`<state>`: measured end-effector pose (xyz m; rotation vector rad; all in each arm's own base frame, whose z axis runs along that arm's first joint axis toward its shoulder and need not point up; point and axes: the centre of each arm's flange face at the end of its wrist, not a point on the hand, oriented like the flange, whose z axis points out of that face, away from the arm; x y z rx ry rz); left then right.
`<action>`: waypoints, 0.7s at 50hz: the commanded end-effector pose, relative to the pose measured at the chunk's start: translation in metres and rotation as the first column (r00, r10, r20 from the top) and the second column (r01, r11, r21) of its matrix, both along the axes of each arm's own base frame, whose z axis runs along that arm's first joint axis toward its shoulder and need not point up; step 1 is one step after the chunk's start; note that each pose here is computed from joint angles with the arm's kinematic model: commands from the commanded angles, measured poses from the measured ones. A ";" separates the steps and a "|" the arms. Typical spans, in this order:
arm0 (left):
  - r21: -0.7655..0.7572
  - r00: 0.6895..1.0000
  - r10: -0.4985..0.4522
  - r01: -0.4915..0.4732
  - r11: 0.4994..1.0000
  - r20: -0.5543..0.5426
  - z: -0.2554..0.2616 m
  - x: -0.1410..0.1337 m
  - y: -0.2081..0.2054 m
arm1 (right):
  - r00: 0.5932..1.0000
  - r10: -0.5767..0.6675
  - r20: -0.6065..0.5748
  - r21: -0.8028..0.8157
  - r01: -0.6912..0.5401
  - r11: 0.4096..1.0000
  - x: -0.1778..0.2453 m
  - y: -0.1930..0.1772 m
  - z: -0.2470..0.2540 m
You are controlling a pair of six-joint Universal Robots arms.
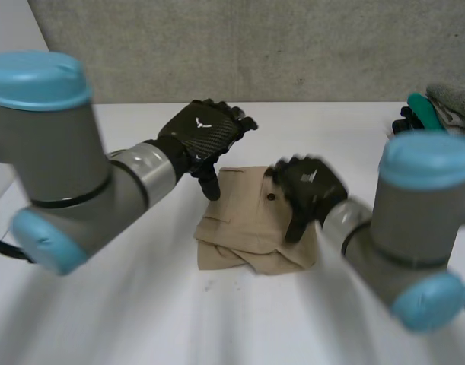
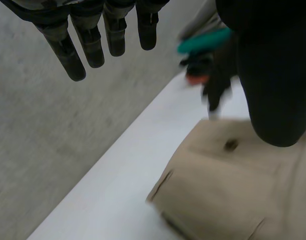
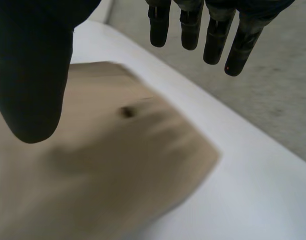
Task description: Fold the laundry.
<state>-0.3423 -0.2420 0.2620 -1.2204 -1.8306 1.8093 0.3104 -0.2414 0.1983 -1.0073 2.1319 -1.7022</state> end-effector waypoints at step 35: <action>0.088 0.972 -0.185 0.199 0.976 -0.147 0.022 0.026 0.026 | 0.995 -0.006 -0.099 -0.121 -0.006 0.993 0.018 0.028 -0.090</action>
